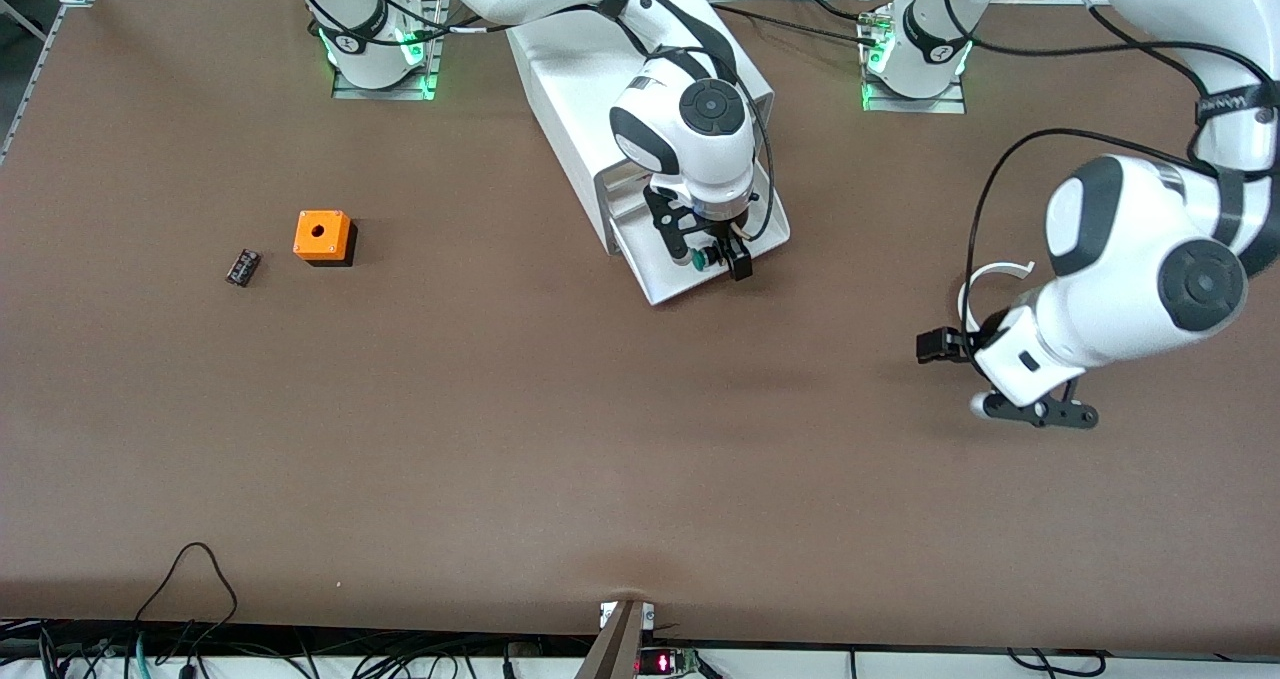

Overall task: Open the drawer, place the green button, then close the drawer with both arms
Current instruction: 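Open the right gripper over the drawer while the left gripper moves aside, then lift the right gripper out of the drawer while the left gripper approaches the drawer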

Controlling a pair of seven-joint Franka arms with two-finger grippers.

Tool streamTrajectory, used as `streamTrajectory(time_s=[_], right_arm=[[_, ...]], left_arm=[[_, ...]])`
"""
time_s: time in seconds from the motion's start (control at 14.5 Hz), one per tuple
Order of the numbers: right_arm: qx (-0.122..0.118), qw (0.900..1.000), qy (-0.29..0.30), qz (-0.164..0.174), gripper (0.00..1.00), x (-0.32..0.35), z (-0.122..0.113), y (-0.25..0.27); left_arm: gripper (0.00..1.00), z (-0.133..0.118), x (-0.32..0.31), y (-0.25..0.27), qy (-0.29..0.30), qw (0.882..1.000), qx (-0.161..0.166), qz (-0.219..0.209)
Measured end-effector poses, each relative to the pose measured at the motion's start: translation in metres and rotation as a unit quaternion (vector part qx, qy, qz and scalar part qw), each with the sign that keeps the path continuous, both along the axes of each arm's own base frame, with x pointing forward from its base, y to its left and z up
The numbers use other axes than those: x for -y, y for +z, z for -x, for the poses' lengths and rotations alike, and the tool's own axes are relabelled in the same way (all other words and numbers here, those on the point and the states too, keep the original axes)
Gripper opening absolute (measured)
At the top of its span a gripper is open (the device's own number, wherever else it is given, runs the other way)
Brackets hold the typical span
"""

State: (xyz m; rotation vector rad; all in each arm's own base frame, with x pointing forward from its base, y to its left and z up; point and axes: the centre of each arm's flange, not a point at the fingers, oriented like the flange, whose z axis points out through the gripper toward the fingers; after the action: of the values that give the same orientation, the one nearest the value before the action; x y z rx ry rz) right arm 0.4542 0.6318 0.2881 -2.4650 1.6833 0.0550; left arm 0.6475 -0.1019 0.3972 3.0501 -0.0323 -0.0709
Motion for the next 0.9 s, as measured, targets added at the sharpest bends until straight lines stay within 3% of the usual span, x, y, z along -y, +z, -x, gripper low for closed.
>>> streamTrajectory(time_s=[0.21,0.41,0.69,0.9], right_arm=[[0.007,1.0,-0.008,-0.004,1.0,0.009,-0.013,0.021],[0.01,1.0,-0.006,0.0,1.0,0.033,-0.035,0.057],[0.018,0.999,0.029,0.007,1.0,0.065,-0.058,0.106],[0.016,0.996,0.087,0.028,1.0,0.098,-0.074,0.135]], left_arm=[[0.99,0.034,0.015,-0.017,0.089,0.996,-0.005,-0.006],[1.0,0.046,0.031,-0.036,0.157,0.987,-0.03,-0.014],[0.99,0.062,0.075,-0.066,0.178,0.982,-0.058,-0.026],[0.99,0.072,0.125,-0.091,0.181,0.982,-0.055,-0.025]])
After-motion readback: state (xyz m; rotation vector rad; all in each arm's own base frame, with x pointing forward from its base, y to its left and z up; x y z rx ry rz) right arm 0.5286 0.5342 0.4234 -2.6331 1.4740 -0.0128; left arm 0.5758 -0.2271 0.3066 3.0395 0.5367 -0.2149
